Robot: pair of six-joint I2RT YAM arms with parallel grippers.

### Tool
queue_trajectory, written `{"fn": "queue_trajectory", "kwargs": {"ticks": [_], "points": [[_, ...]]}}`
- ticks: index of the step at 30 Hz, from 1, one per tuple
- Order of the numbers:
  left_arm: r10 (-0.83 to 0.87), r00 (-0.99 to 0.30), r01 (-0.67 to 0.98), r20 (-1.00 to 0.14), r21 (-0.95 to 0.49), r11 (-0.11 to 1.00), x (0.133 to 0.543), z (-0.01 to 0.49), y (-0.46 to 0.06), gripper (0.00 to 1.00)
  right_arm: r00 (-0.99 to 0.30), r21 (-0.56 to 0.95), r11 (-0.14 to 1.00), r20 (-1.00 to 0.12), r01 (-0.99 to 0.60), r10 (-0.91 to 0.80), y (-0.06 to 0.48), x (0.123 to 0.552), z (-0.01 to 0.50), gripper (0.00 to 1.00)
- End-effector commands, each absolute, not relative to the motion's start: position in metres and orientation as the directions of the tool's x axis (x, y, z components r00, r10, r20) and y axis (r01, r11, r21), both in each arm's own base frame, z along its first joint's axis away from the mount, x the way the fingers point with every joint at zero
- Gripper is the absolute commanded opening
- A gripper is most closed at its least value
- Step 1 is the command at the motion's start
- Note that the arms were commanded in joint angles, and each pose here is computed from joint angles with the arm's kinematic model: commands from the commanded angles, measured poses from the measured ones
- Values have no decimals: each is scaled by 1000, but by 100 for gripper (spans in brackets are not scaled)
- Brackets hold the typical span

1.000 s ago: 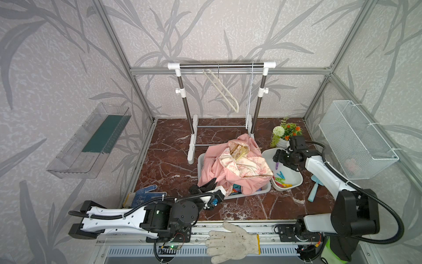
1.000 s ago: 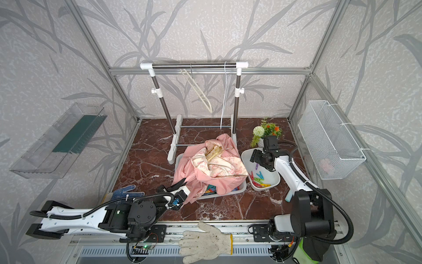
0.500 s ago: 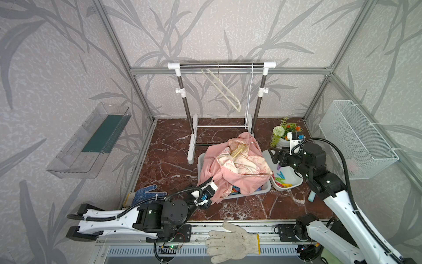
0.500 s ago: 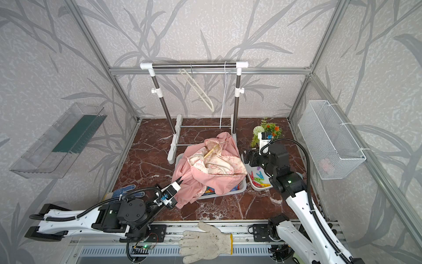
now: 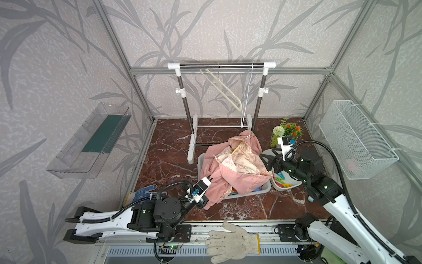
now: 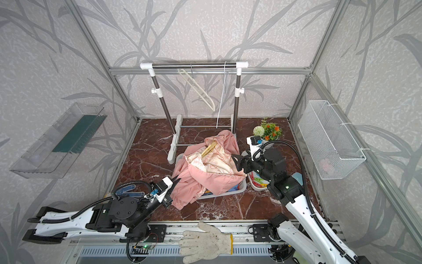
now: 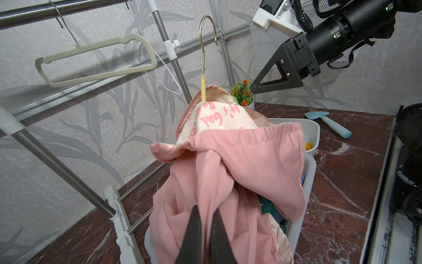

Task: Remove the clothespins securing jackets to the hanger
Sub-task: Remove the jacket from the hanger.

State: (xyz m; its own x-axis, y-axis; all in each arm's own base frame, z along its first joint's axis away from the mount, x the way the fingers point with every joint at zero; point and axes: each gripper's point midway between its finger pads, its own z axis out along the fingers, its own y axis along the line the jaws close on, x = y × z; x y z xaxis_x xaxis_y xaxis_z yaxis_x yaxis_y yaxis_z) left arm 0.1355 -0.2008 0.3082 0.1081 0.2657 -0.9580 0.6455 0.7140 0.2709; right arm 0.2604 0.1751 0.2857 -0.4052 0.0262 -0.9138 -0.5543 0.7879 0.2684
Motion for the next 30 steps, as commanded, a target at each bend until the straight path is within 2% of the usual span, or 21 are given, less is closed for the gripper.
{"fn": "queue_trajectory", "kwargs": {"ticks": [1, 11, 17, 20, 25, 30], "points": [[145, 85, 658, -986, 164, 734, 134, 337, -192, 0, -341, 208, 758, -940, -618, -20, 192, 259, 302, 86], [103, 74, 682, -992, 126, 721, 130, 339, -188, 0, -300, 148, 731, -950, -666, -82, 216, 260, 304, 91], [113, 87, 721, -990, 141, 679, 123, 337, -195, 0, -326, 134, 761, -940, -635, -106, 225, 285, 300, 91], [111, 81, 729, -991, 134, 672, 122, 336, -192, 0, -346, 132, 808, -934, -574, -93, 222, 302, 297, 78], [90, 81, 741, -993, 120, 661, 119, 332, -181, 0, -388, 141, 832, -917, -537, -94, 219, 318, 292, 40], [61, 84, 764, -995, 104, 636, 113, 324, -170, 0, -462, 213, 842, -885, -495, -48, 209, 337, 286, 22]]}}
